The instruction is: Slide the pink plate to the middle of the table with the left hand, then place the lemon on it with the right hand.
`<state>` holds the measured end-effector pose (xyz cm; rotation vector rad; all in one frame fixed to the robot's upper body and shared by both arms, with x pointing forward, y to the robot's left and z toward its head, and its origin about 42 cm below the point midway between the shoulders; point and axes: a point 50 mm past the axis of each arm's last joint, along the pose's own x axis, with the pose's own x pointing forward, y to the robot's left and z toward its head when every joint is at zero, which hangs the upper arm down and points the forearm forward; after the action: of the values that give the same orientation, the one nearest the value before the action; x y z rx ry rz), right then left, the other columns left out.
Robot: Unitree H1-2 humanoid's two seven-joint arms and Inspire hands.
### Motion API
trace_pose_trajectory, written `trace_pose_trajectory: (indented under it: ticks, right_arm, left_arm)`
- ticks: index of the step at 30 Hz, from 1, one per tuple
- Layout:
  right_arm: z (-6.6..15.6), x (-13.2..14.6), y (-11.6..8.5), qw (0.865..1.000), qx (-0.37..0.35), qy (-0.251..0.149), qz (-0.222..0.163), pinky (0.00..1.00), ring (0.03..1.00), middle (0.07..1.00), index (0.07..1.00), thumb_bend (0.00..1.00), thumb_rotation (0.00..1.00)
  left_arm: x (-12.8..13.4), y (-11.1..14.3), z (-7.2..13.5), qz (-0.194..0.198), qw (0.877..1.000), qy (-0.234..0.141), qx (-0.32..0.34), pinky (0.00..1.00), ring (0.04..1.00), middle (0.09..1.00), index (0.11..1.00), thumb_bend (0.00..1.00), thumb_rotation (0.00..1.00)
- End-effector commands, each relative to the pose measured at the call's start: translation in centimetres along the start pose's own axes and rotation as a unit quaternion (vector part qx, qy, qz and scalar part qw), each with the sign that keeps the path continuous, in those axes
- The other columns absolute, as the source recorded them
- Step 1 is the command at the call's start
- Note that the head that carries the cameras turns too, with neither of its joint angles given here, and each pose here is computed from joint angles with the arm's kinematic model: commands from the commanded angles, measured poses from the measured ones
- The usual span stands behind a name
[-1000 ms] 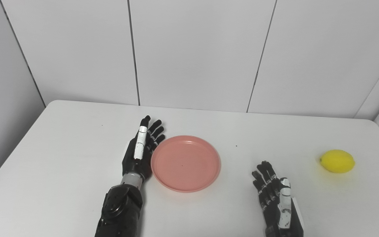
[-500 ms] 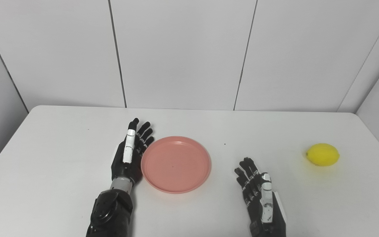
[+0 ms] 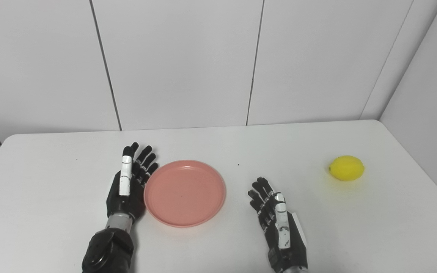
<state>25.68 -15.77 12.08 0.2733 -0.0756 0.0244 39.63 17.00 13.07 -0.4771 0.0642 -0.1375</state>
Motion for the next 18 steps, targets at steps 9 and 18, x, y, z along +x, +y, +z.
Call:
trace_pose_trajectory:
  ticks: [9,18]
  right_arm:
    - [3.8,1.4,0.2,0.991,-0.074,-0.092,-0.059,0.83,0.788,0.774,0.793,0.79,0.93]
    - [7.5,2.1,-1.0,0.966,-0.202,-0.148,-0.061,0.76,0.759,0.755,0.815,0.68,0.95]
  left_arm:
    - [-1.0,3.2,-2.7,0.032,0.996,0.079,-0.012,0.98,0.941,0.925,0.990,0.74,0.77]
    - [-0.9,3.6,-2.5,0.029,0.997,0.074,-0.016,0.97,0.939,0.922,0.986,0.73,0.75]
